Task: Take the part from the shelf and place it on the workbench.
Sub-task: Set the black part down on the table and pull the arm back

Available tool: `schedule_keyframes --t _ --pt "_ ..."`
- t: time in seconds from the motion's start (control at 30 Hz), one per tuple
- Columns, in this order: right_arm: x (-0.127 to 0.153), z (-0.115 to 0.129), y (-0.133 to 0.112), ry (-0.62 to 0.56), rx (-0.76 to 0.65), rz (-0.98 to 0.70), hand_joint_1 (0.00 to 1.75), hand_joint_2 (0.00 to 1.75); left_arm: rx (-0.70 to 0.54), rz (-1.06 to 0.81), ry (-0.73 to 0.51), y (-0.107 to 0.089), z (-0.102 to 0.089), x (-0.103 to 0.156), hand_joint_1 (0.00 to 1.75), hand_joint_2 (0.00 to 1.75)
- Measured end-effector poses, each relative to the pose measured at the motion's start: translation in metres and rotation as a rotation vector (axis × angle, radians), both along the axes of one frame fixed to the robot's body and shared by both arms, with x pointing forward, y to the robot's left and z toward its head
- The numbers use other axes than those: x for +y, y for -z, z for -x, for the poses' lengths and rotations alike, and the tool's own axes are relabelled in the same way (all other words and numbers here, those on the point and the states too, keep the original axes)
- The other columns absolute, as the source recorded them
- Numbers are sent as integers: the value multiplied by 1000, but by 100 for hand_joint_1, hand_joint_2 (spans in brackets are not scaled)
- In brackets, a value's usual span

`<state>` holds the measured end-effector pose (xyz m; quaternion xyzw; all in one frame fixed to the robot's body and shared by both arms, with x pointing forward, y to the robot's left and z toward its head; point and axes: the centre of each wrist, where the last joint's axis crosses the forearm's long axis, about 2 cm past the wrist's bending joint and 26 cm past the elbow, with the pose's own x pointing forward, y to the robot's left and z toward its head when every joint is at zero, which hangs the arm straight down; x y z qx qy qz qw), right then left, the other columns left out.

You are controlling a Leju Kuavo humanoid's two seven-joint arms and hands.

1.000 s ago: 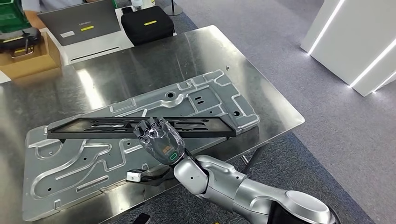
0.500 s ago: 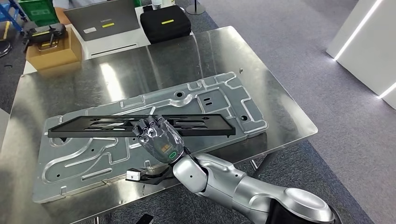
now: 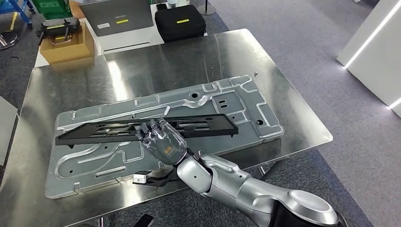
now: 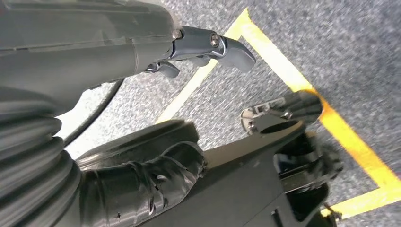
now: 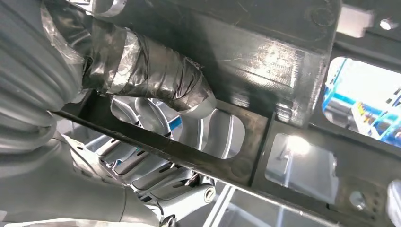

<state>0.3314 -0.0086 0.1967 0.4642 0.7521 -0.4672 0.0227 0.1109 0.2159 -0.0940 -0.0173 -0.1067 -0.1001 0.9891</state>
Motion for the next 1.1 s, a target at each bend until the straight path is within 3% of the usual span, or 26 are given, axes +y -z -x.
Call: schedule_keyframes --t 0.3,0.5,0.63,0.73,0.87,1.1 --pt "-12 -8 17 45 20 77 175 175 -9 4 -2 0 0 -1 0 175" --pt "-17 -13 27 -18 62 203 175 175 -21 11 -7 0 -1 0 0 175" --pt "-24 -16 42 -23 146 271 0 0 -25 8 2 0 0 0 0 175" --pt "-27 -19 45 2 184 274 0 0 -27 -6 3 0 -2 2 0 175" --pt "-29 -23 47 26 218 271 0 0 -23 1 -2 0 -3 3 0 0" --pt "-32 -27 46 58 247 272 0 0 -20 0 -11 0 -4 4 0 0"
